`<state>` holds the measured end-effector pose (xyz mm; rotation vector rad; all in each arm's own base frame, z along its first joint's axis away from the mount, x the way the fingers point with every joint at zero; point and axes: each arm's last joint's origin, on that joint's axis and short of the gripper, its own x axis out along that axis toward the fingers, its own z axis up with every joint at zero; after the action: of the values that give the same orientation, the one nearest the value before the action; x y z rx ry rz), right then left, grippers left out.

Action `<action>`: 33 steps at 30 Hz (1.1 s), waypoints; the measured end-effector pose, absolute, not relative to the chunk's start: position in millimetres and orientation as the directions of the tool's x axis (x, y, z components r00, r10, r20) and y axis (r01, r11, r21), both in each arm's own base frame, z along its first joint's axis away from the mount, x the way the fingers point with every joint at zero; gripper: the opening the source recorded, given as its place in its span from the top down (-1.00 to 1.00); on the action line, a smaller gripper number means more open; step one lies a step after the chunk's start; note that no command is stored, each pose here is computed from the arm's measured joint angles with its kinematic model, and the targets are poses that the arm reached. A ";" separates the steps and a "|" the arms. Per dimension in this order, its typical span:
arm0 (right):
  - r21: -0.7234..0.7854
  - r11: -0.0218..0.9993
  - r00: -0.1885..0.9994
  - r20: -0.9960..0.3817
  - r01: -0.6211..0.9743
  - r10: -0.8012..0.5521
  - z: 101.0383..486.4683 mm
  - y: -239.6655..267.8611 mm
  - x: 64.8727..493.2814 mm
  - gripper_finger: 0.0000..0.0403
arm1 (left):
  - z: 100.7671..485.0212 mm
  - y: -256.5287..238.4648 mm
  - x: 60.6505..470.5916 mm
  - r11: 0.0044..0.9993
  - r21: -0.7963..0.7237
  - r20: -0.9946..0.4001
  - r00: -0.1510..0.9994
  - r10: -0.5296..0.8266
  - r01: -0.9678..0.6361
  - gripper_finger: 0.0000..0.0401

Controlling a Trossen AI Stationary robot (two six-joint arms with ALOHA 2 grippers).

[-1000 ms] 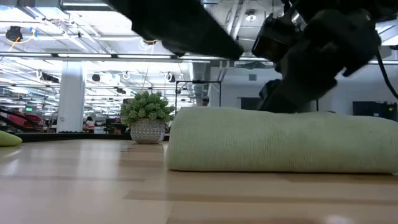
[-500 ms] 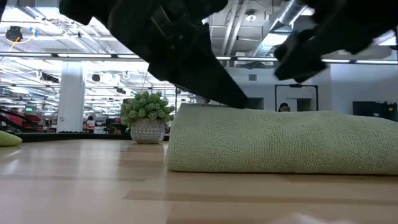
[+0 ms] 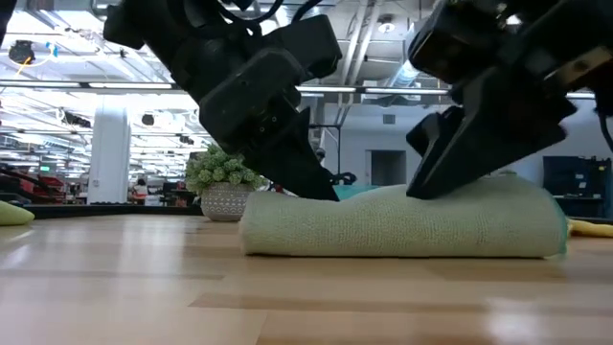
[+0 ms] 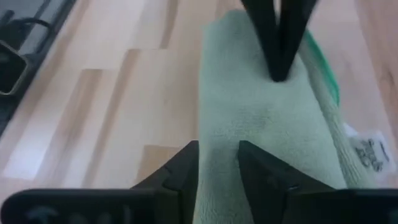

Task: Roll microfiber towels into tight, uniform cylinder then place into a basket
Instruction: Put the green microfiber cloth into the green organizer bin

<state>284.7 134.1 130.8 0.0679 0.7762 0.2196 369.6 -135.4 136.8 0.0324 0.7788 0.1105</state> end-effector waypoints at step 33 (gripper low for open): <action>-0.068 0.985 0.673 -0.738 -0.156 0.056 135.9 121.5 298.2 0.27 | 138.2 -130.6 357.2 0.977 0.119 -0.666 0.716 0.210 -0.176 0.99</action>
<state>298.2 121.5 135.9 -0.1293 0.8250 0.1196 357.2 -130.6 138.2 0.0485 0.7432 0.2135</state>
